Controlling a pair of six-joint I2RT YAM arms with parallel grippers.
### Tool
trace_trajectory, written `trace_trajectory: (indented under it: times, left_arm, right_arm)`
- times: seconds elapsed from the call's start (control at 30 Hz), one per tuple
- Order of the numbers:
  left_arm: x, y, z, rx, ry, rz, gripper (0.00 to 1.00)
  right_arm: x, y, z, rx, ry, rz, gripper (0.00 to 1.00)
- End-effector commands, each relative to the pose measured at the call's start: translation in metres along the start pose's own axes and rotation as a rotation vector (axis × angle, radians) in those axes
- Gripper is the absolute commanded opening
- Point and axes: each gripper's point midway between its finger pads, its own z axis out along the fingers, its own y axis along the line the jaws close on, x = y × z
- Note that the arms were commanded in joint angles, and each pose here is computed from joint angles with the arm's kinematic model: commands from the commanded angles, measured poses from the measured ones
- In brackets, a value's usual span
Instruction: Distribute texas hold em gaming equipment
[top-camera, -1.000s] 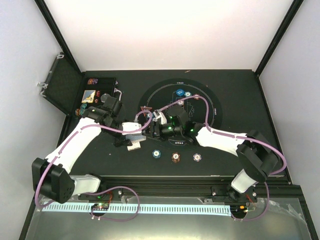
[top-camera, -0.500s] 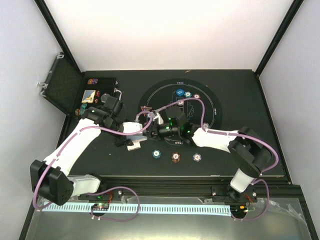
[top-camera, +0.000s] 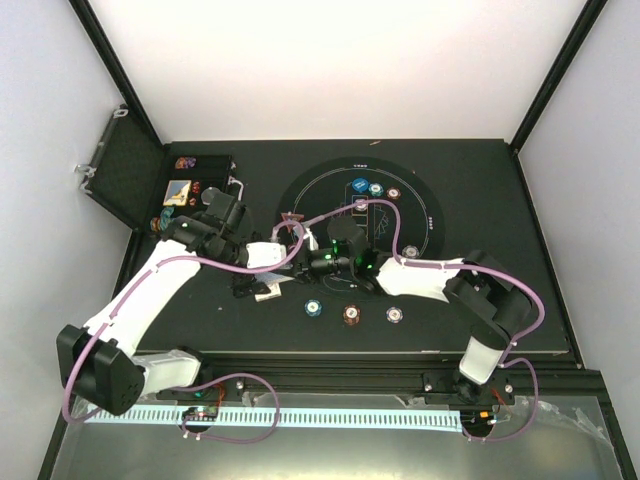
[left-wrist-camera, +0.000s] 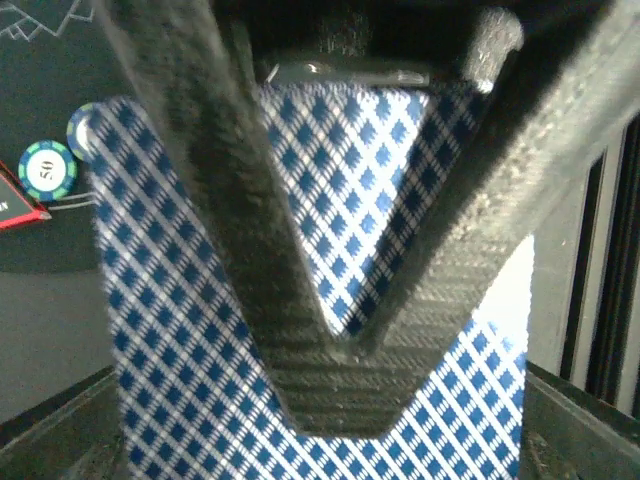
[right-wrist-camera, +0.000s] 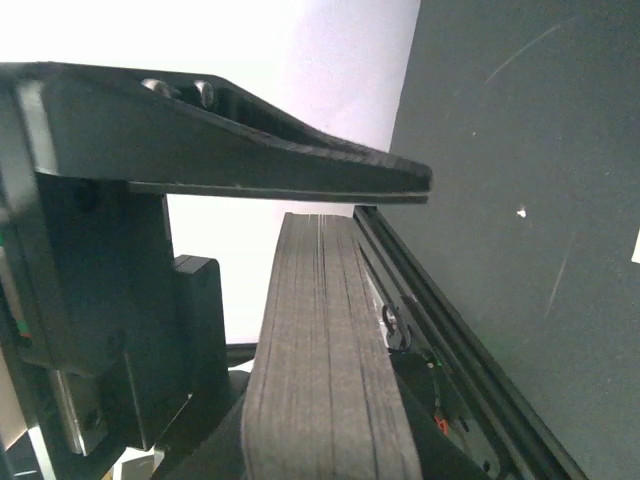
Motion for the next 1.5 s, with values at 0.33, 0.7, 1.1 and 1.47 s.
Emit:
trace_trajectory:
  times: [0.33, 0.7, 1.1, 1.47]
  left_arm:
    - [-0.034, 0.002, -0.007, -0.017, -0.180, 0.003, 0.99]
    - [-0.032, -0.004, -0.005, -0.032, -0.210, 0.010, 0.90]
    - [-0.037, -0.003, -0.012, -0.071, -0.250, 0.020, 0.65]
    - [-0.033, -0.006, -0.006, -0.070, -0.250, 0.021, 0.48]
  right_arm:
    - [0.005, 0.017, -0.002, -0.070, 0.005, -0.022, 0.11]
    - [0.004, 0.017, -0.002, -0.073, -0.004, -0.013, 0.10]
    - [0.004, 0.014, -0.002, -0.067, -0.009, -0.004, 0.09]
    - [0.003, 0.020, -0.001, -0.094, -0.007, -0.002, 0.09]
